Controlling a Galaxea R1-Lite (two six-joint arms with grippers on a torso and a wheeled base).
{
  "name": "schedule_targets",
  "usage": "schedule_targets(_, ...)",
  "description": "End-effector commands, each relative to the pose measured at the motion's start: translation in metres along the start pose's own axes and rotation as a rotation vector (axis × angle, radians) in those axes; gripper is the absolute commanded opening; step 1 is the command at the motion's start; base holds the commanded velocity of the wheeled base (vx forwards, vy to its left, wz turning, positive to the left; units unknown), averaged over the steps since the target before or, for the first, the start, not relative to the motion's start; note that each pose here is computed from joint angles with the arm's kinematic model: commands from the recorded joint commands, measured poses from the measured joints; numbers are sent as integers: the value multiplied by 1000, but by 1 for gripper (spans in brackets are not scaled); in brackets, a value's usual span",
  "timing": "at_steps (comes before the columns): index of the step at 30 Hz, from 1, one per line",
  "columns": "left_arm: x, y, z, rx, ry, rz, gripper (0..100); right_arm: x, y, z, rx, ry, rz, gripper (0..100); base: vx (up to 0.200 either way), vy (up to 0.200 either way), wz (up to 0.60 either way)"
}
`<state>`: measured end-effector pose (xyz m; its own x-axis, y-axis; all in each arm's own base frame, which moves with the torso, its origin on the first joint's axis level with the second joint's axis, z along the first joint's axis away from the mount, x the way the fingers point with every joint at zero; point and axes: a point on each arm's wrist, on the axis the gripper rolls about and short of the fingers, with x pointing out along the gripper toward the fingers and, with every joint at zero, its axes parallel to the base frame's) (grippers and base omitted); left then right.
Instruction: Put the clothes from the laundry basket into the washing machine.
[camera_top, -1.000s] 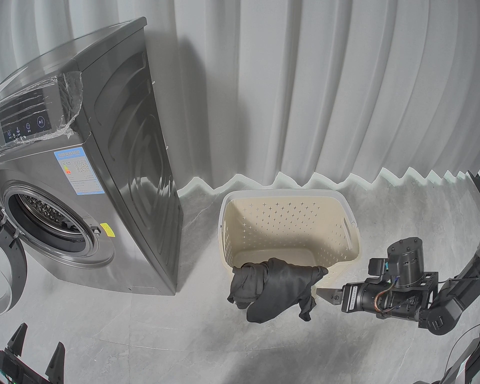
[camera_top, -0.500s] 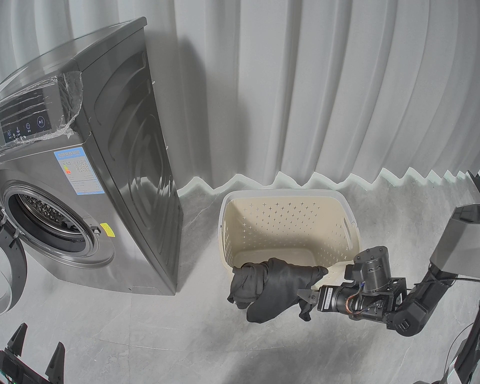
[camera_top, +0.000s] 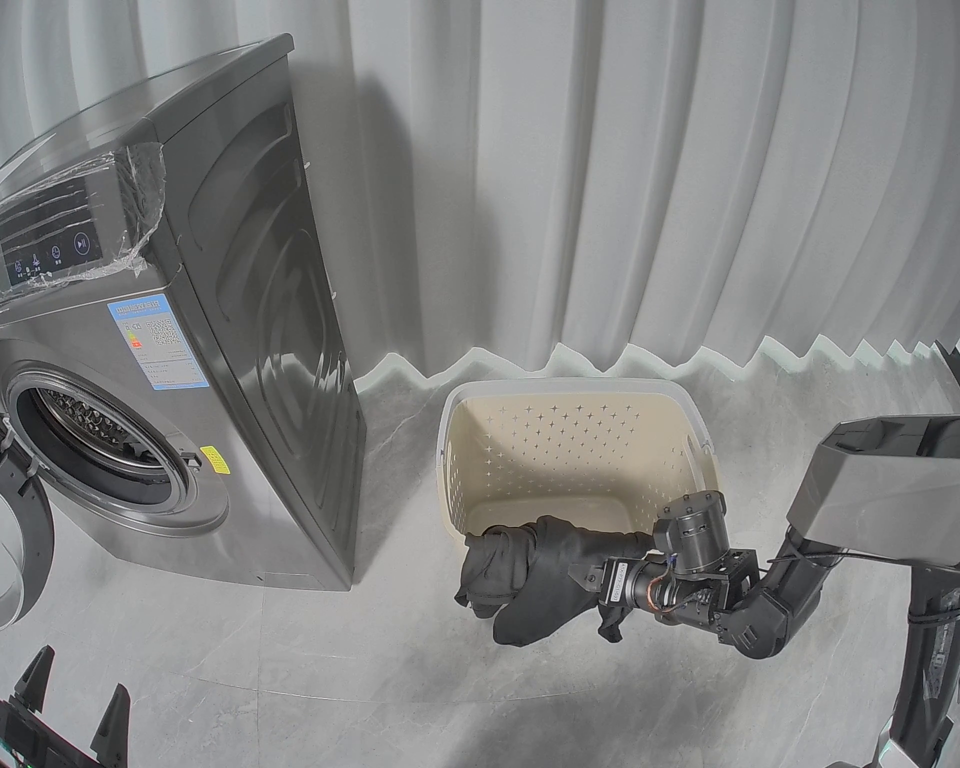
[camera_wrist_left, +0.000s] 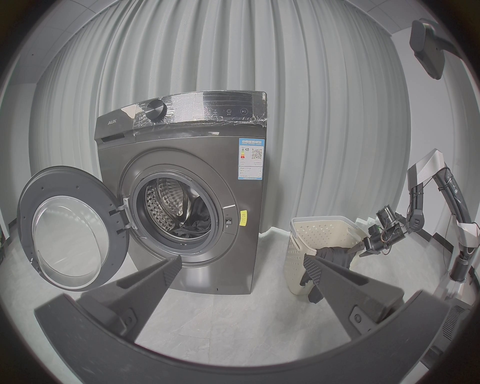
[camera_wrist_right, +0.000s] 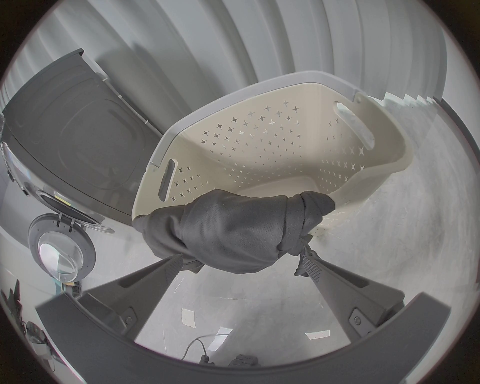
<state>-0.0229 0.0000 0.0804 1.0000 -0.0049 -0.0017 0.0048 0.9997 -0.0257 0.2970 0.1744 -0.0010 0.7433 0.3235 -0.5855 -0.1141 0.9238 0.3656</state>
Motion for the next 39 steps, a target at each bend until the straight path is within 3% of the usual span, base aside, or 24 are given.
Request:
schedule_targets(1,0,0,-5,0,0,0,100,17,-3,-5,0,12,-12,100,0,0,0)
schedule_targets(22,0,0,-5,-5,0,0,100,53,-2,-1,15,-26,1,100,0,0,0)
schedule_targets(39,0,0,-5,-5,0,0,100,62,-6,5,22,-75,12,100,0,0,0)
